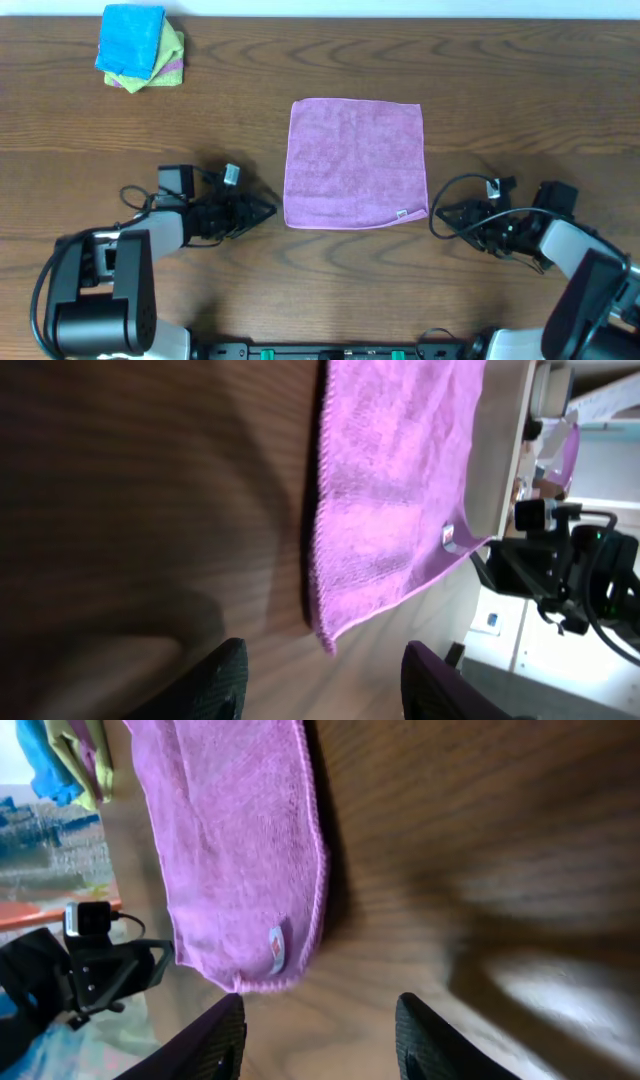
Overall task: Fold the cloth
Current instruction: 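Release the cloth and withdraw both grippers to the sides, then lower both grippers and pinch the cloth's near left and right corners, then lift the near corners and fold them forward over the far edge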
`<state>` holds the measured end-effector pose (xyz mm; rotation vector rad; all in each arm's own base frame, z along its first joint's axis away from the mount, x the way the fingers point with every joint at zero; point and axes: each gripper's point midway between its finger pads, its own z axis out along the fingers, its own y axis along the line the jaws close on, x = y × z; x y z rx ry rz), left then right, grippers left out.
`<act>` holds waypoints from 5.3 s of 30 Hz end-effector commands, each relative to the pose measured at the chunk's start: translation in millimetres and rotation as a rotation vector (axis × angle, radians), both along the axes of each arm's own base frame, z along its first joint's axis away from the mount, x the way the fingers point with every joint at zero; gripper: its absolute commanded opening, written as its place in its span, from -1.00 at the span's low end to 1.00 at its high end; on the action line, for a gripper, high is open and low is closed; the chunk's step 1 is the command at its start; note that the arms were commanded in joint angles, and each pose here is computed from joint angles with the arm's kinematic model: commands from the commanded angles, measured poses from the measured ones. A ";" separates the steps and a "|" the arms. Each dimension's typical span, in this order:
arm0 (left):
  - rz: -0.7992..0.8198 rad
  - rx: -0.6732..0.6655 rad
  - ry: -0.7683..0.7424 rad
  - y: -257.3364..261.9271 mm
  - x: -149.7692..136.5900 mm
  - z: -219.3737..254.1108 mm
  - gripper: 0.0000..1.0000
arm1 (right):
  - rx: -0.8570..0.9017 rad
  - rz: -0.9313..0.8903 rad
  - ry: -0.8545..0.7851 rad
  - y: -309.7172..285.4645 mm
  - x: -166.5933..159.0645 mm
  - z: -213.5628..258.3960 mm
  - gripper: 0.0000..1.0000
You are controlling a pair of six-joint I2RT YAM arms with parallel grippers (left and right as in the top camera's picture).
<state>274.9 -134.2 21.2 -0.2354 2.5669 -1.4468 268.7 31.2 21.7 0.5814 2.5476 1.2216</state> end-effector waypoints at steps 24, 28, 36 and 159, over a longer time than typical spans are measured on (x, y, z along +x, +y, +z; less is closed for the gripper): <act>-0.071 -0.064 0.127 -49.9 -13.7 -9.4 0.05 | 0.098 0.010 0.064 40.7 20.8 -13.3 -0.06; -0.083 -0.061 0.153 -53.0 -20.0 -11.2 0.04 | 0.099 0.023 0.070 44.8 18.9 -13.5 -0.09; -0.098 -0.047 0.180 -52.3 -28.3 -15.2 -0.15 | 0.101 0.023 0.085 45.3 16.3 -14.4 -0.20; -0.193 0.529 -0.083 -19.7 180.1 11.7 -0.88 | -0.340 0.021 0.180 30.9 163.0 0.8 -0.97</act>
